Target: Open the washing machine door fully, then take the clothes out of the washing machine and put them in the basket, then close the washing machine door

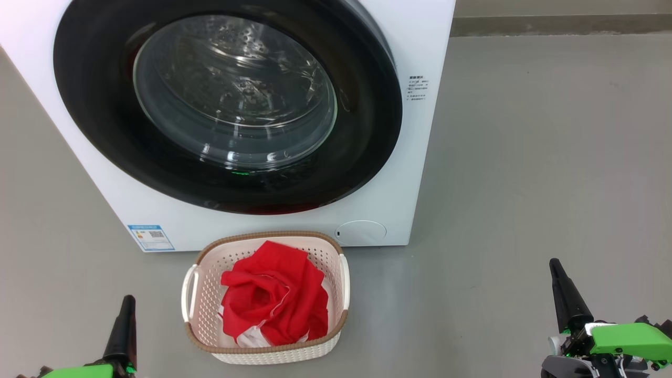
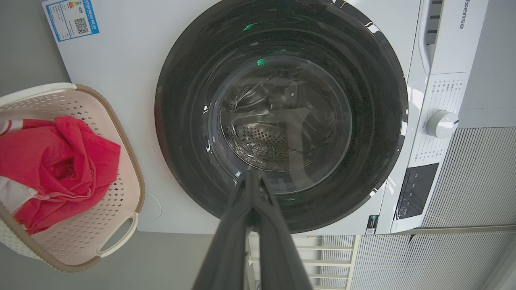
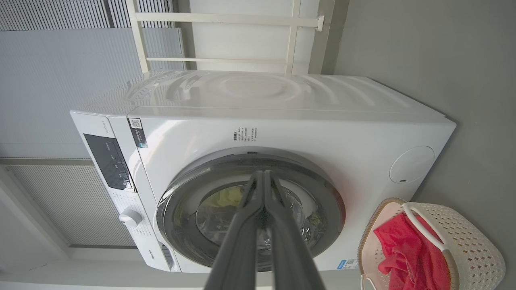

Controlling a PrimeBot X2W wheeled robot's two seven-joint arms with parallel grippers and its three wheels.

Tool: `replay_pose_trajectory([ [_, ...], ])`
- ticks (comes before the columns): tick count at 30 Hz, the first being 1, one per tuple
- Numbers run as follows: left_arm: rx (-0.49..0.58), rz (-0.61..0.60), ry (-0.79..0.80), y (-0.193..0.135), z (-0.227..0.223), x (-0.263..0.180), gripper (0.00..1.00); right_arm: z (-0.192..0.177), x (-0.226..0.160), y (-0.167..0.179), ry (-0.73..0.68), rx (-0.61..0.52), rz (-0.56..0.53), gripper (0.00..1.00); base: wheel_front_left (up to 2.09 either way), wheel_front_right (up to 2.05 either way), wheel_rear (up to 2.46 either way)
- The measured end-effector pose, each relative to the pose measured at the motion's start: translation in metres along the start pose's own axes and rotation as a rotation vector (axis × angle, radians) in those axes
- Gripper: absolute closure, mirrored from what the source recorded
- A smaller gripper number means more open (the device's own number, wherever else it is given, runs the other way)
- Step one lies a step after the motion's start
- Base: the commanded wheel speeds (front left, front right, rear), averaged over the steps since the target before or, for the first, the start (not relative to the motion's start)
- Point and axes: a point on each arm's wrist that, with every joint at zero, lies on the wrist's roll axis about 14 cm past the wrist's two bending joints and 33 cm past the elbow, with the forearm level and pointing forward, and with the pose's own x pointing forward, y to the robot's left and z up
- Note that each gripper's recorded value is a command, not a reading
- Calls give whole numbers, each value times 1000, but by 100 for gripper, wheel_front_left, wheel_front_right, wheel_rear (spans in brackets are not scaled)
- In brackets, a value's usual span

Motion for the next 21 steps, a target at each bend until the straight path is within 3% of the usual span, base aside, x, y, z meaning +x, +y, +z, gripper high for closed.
replay_pose_trajectory([
  [21,0,0,0,0,0,0,100,0,0,0,0,0,-1,100,0,0,0],
])
